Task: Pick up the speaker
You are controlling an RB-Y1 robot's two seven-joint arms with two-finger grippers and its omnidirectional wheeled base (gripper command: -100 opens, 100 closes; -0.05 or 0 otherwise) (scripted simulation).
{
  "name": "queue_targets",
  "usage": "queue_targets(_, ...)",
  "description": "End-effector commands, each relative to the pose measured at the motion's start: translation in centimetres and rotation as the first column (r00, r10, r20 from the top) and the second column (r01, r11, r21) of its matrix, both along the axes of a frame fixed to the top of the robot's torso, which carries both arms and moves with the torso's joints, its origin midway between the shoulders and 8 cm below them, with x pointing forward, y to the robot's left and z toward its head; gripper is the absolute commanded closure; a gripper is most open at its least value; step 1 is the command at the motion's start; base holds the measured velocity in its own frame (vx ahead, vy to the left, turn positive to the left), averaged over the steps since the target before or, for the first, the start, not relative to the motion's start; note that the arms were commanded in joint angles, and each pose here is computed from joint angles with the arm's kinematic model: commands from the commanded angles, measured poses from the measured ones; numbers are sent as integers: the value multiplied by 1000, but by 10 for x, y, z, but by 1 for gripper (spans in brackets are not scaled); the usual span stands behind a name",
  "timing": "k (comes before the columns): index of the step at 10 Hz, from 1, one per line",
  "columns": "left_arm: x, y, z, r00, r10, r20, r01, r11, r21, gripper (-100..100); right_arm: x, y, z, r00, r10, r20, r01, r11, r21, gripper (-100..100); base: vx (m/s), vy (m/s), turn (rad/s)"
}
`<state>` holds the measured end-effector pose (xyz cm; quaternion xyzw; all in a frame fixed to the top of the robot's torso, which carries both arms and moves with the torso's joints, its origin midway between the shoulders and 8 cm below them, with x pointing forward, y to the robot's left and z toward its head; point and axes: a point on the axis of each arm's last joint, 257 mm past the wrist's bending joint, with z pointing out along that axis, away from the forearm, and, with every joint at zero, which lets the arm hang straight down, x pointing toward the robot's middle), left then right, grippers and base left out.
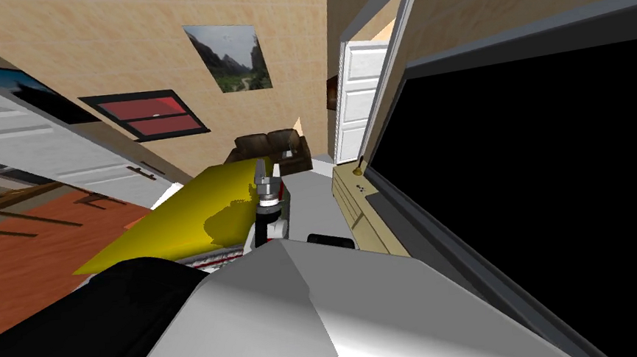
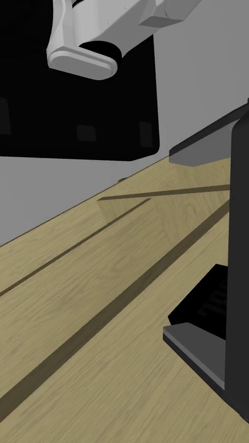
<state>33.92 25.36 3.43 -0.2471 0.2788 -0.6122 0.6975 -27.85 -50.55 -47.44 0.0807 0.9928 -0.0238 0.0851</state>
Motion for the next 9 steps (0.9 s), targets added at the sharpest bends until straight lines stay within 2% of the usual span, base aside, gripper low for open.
queue_targets(1,0,0,0,1000,0,0,0,1000,0,0,-14,-3,3,999,21,-34,-21,1000,-4,-100,25,-37,214)
queue_targets(3,0,0,0,1000,0,0,0,1000,0,0,-44,-8,13,990,86,-114,-86,996,4,-100,16,-38,383)
queue_targets(5,0,0,0,1000,0,0,0,1000,0,0,-63,-12,19,976,139,-169,-138,990,20,-100,8,-61,343)
queue_targets(7,0,0,0,1000,0,0,0,1000,0,0,-67,-9,18,965,183,-188,-177,983,44,-100,14,-41,282)
queue_targets(8,0,0,0,1000,0,0,0,1000,0,0,-62,-3,11,960,214,-183,-205,977,67,-100,44,-14,273)
queue_targets(9,0,0,0,1000,0,0,0,1000,0,0,-65,-6,15,963,195,-185,-188,981,54,-100,26,-8,55)
